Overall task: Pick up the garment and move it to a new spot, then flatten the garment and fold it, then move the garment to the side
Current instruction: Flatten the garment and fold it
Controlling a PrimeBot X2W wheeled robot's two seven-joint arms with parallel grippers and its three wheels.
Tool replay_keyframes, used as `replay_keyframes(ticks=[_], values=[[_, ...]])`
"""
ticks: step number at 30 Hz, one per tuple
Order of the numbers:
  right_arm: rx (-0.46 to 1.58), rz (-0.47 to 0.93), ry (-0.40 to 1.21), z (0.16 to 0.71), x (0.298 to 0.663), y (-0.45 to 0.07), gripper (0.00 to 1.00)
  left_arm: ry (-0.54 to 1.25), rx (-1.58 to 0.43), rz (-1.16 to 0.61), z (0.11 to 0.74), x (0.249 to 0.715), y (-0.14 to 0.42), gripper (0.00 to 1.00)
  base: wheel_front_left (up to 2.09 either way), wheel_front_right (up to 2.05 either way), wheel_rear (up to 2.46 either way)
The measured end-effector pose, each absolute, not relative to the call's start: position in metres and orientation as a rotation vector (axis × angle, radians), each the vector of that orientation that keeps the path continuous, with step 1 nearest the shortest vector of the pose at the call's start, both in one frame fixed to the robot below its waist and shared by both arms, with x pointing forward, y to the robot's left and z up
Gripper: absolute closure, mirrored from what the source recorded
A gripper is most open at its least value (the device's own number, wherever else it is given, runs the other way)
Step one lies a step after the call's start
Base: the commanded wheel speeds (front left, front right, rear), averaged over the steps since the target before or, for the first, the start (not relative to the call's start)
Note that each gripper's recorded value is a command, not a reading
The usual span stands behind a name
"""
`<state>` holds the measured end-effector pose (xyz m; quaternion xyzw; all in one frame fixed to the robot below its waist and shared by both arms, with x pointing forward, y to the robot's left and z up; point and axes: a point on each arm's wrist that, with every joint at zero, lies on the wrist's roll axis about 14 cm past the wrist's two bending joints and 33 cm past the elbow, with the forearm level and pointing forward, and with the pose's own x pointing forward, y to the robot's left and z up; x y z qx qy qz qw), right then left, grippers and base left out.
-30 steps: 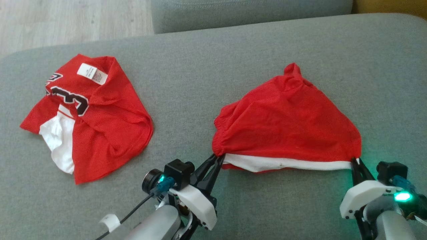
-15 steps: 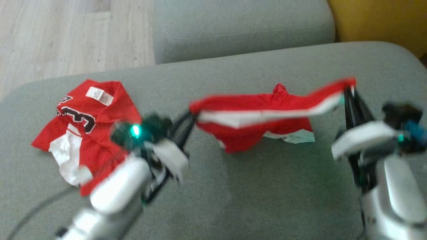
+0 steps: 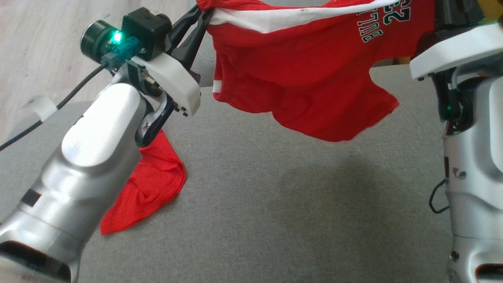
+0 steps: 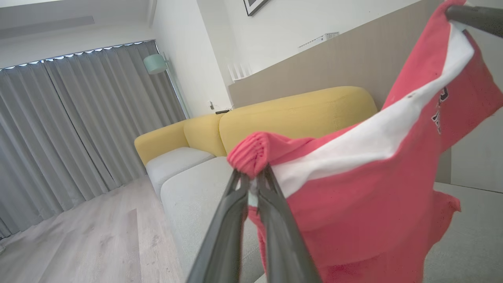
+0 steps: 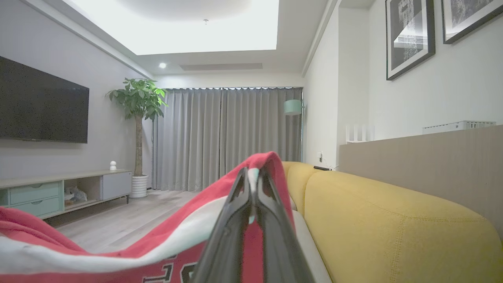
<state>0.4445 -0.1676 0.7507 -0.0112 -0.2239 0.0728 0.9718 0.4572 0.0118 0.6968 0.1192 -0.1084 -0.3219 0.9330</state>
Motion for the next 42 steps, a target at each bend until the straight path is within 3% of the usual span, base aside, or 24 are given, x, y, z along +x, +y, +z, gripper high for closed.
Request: replay_keyframes(ticks=[4,13,21,26,32,38,42], values=[[-0.062,0.139,-0.448,0.749,0.439,-0.167,1.0,-0.174,0.22,-0.657,0.688,0.454,0.018,1.0,0.0,0.0,0.0],[-0.107,0.121,-0.236,0.674,0.444,-0.175,1.0,0.073,0.138,-0.678,0.616,0.448,0.026,1.0,0.0,0.0,0.0],[-0.126,0.134,-0.137,0.651,0.495,-0.179,1.0,0.285,0.101,-0.658,0.583,0.489,0.032,1.0,0.0,0.0,0.0],[-0.158,0.147,-0.241,0.691,0.558,-0.175,1.0,0.246,0.121,-0.589,0.614,0.561,0.042,1.0,0.0,0.0,0.0],[-0.137,0.117,-0.351,0.706,0.624,-0.184,1.0,0.06,0.083,-0.492,0.65,0.643,0.05,1.0,0.0,0.0,0.0],[-0.146,0.083,-0.348,0.677,0.652,-0.197,1.0,-0.038,0.043,-0.49,0.64,0.672,0.037,1.0,0.0,0.0,0.0],[-0.144,0.082,-0.209,0.621,0.663,-0.2,1.0,0.035,-0.033,-0.527,0.602,0.675,0.021,1.0,0.0,0.0,0.0]])
